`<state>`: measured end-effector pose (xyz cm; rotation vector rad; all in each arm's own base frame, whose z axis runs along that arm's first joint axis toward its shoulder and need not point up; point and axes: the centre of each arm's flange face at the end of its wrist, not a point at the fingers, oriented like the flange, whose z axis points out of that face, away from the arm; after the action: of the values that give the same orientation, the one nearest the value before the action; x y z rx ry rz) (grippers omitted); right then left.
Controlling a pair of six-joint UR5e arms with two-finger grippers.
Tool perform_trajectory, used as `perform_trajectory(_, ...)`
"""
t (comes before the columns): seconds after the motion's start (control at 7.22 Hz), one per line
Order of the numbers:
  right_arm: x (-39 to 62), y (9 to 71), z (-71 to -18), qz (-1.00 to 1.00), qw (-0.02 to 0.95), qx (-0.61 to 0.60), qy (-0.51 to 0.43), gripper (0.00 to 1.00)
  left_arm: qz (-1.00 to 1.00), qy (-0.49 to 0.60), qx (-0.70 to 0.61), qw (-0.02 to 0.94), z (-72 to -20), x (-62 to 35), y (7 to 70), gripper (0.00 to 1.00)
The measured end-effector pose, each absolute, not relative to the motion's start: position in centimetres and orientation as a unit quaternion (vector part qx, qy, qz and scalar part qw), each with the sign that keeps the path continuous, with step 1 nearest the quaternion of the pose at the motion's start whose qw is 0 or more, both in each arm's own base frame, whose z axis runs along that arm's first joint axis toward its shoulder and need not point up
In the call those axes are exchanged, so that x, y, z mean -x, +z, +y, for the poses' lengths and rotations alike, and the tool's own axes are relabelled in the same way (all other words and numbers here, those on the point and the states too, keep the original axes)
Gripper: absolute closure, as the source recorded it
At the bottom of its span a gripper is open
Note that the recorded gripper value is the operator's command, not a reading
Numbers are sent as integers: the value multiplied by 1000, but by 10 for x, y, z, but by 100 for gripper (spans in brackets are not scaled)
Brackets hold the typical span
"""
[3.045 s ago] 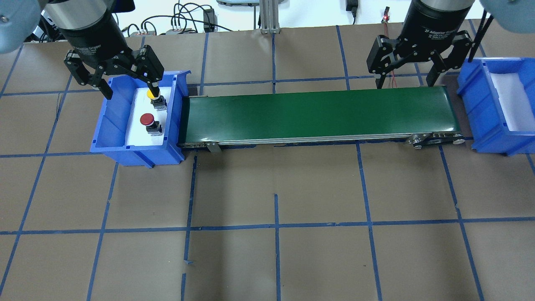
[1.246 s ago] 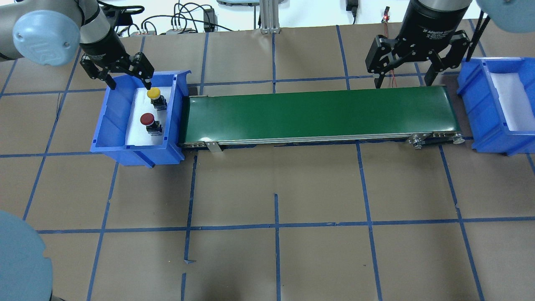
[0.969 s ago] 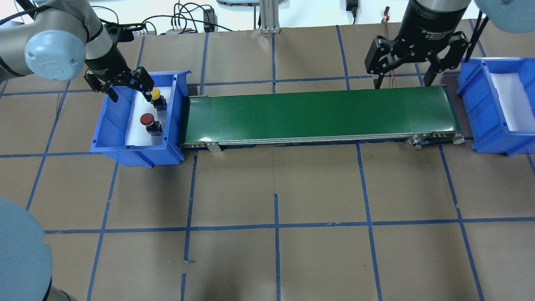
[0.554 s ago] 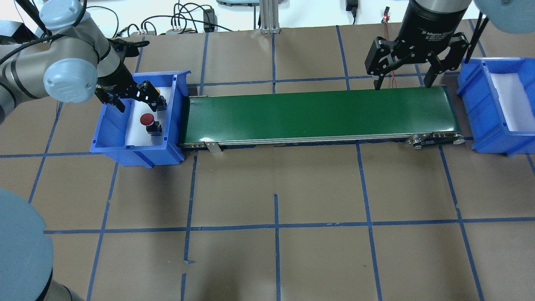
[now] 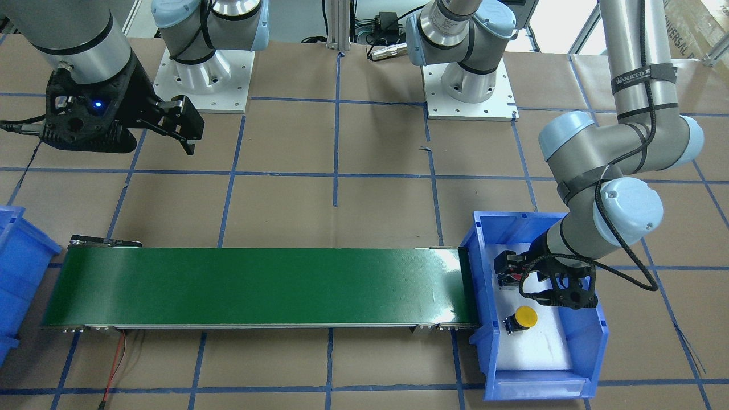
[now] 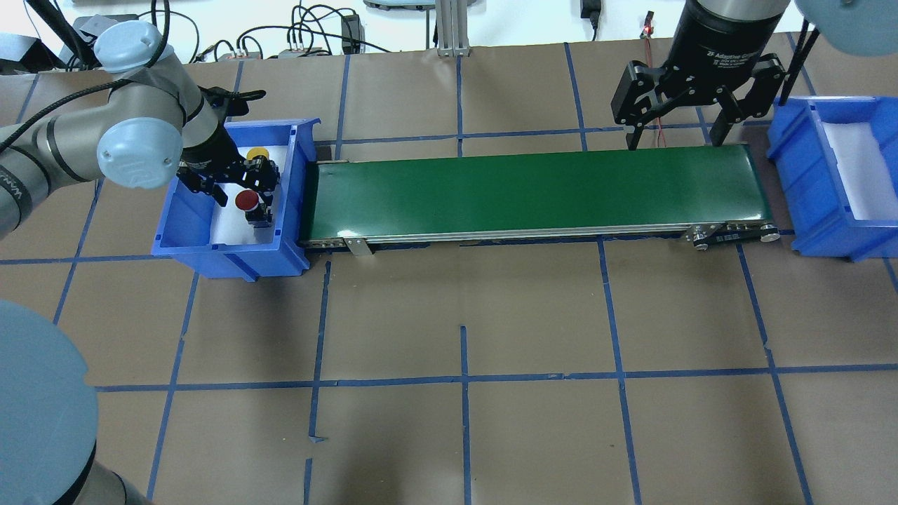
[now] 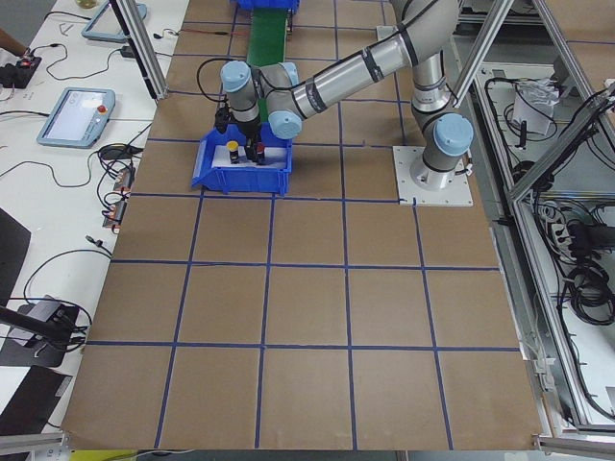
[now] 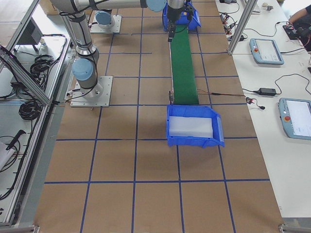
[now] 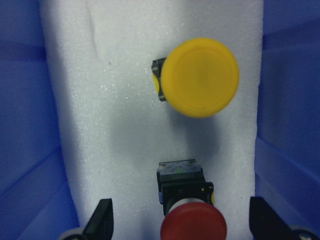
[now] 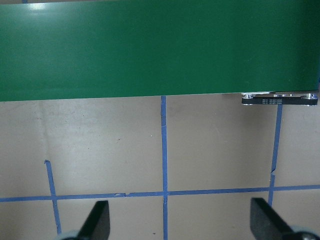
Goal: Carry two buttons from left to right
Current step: 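Grasp the red button with the left gripper, then lift the red button and place it on the conveyor belt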
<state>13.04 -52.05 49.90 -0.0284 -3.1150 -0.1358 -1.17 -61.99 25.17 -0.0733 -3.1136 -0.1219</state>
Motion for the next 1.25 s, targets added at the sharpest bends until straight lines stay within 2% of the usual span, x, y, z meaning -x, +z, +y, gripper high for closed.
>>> perform_trajectory(0.14, -130, 499, -521, -999, 12, 9, -44, 0, -999, -41, 25, 13, -619, 12, 251, 46)
perform_trajectory(0.42, -131, 499, -521, -999, 12, 8, -43, 0, -999, -44, 26, 13, -619, 15, 250, 62)
perform_trajectory(0.97, -130, 497, -521, -999, 15, 7, -45, 0, -999, -27, 30, 6, -619, 19, 279, 66)
perform_trajectory(1.25, -130, 498, -522, -999, 14, 7, -45, 0, -999, -15, 32, 3, -618, 21, 331, 66)
